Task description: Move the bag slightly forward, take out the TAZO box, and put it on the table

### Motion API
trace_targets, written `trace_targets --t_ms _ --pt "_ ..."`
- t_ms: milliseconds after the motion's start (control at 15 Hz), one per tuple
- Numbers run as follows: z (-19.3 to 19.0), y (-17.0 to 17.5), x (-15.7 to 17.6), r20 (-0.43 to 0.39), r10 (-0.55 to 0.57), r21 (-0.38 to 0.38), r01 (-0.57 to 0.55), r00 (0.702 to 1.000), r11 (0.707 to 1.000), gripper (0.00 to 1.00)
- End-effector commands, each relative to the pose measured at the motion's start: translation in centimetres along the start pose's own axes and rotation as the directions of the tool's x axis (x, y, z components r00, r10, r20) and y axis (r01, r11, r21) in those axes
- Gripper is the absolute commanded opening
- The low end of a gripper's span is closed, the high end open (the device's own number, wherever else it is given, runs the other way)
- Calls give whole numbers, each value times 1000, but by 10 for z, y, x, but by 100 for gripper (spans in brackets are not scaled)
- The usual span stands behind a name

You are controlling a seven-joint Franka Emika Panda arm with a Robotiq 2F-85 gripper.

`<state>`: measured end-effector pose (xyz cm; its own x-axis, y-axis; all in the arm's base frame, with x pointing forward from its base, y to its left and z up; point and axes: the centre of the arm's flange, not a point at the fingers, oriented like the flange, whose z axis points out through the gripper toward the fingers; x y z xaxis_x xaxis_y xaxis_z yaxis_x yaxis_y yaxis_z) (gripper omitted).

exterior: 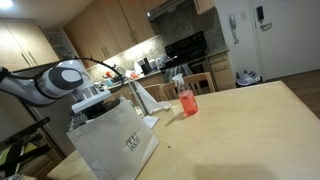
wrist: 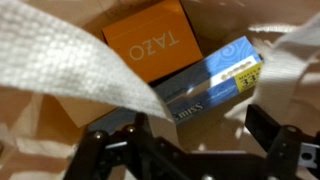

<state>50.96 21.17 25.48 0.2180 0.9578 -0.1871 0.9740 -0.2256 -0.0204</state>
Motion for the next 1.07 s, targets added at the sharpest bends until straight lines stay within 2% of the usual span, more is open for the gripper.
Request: trace_targets --t_ms 0,267,600,800,1000 --pt "-34 -23 -5 4 -20 -28 21 1000 999 100" --pt "-55 -32 -2 1 -49 -67 49 999 997 100" --pt "-69 -38 -1 -40 -146 -88 142 989 986 100" --pt "-77 -42 -2 -98 -200 -98 191 975 977 100" --pt "-88 -42 -9 -268 -219 -113 195 938 974 100"
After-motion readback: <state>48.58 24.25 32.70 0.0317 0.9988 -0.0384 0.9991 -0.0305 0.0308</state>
